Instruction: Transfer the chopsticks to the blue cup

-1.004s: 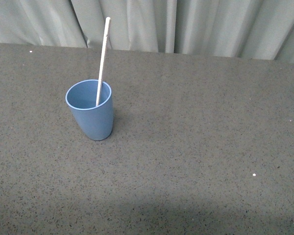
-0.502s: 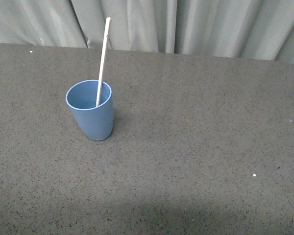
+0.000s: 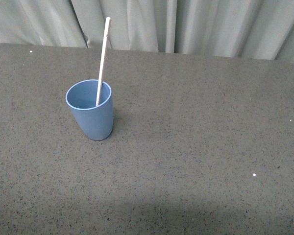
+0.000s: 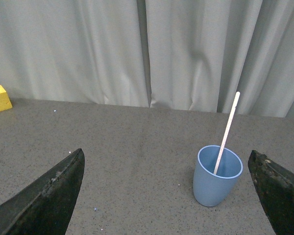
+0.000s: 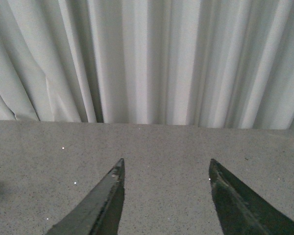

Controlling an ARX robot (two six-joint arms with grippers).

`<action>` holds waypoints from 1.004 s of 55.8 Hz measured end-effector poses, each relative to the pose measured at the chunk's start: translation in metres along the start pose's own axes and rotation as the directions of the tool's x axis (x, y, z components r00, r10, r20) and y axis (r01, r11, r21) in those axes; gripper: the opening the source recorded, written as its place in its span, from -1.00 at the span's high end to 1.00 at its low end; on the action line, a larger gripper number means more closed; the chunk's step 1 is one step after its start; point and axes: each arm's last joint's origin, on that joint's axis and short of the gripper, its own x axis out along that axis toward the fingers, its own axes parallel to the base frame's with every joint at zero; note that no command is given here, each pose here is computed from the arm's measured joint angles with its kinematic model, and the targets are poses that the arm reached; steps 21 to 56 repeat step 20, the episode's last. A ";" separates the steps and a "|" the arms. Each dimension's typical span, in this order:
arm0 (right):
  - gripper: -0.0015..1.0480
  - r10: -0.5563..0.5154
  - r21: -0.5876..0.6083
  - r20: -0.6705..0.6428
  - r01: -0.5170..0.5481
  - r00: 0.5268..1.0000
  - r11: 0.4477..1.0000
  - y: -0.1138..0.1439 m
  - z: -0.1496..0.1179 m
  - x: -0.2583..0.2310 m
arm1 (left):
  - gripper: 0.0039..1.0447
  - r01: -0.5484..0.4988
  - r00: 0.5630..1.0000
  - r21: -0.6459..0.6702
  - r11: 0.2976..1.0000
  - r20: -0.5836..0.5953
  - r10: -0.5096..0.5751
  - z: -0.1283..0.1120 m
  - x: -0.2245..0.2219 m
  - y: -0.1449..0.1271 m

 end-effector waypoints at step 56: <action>-0.82 0.000 0.000 0.000 0.000 1.000 1.000 0.000 0.000 0.000 | -0.88 0.000 1.000 0.000 1.000 0.000 0.000 0.000 0.000 0.000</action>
